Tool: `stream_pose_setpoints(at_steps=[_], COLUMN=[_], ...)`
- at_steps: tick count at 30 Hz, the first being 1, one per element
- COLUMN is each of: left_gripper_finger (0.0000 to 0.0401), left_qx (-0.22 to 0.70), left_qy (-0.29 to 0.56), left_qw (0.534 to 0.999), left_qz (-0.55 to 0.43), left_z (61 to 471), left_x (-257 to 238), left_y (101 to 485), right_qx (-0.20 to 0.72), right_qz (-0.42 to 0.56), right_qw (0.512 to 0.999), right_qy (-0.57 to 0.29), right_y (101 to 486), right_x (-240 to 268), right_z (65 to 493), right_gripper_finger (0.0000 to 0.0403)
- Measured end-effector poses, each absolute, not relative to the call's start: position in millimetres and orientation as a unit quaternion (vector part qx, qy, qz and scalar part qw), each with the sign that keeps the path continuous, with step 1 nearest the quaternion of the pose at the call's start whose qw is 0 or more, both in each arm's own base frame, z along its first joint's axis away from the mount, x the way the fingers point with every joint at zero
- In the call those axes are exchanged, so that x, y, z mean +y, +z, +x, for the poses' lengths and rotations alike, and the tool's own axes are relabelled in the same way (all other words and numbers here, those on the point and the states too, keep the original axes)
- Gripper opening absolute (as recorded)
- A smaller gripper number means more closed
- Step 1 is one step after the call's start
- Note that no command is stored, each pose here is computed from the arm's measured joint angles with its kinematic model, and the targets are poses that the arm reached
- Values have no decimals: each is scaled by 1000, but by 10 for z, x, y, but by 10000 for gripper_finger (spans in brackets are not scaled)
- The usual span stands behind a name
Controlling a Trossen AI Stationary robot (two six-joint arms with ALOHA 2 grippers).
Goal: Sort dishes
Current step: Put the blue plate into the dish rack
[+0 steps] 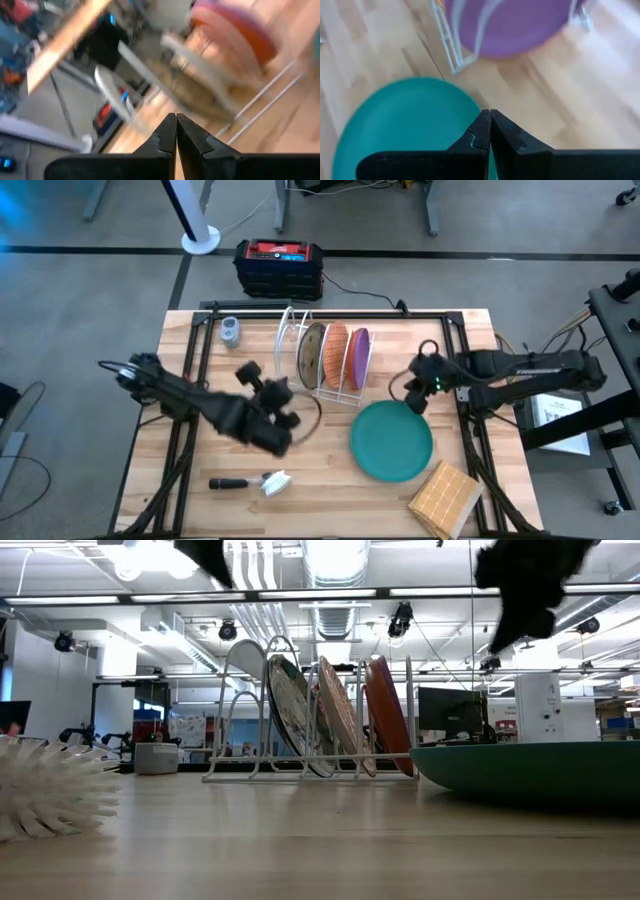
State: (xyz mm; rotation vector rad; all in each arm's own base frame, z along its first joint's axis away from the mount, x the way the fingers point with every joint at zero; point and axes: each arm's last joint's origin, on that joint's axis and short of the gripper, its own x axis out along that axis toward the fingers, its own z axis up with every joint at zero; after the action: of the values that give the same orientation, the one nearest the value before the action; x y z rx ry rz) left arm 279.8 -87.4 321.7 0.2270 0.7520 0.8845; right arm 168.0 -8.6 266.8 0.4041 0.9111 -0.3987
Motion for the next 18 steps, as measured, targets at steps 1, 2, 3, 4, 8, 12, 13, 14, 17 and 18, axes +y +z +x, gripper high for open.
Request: stream_pose_setpoints(at_steps=[1,2,3,4,8,12,13,14,17,18], left_gripper_finger=[0,0,0,0,0,0,0,0,0,0], left_qx=[344,334,325,317,299,323,332,340,362,366], left_qy=[412,407,399,390,354,315,307,298,281,278], left_qw=[836,841,848,855,874,879,878,878,872,871], left_qz=[115,124,128,131,144,154,156,159,171,174], left_z=[2843,2885,2933,2976,3140,3256,3290,3322,3430,3461], left_x=[-978,-1082,-1193,-1304,-1705,-2026,-2103,-2175,-2373,-2436], left_y=[3269,3312,3349,3382,3455,3397,3356,3315,3143,3086], right_qx=[437,441,444,448,471,500,508,514,521,521], right_qz=[200,210,219,228,255,265,266,267,273,274], right_qw=[855,850,846,841,817,793,787,782,778,779], right_qy=[-196,-198,-199,-200,-211,-225,-228,-228,-220,-219], right_y=[2599,2535,2476,2415,2170,1989,1954,1928,1909,1911], right_x=[-59,-30,1,32,126,187,196,208,241,249], right_z=[1635,1596,1562,1533,1458,1410,1393,1384,1377,1375], right_gripper_finger=[0,0,0,0,0,0,0,0,11,17])
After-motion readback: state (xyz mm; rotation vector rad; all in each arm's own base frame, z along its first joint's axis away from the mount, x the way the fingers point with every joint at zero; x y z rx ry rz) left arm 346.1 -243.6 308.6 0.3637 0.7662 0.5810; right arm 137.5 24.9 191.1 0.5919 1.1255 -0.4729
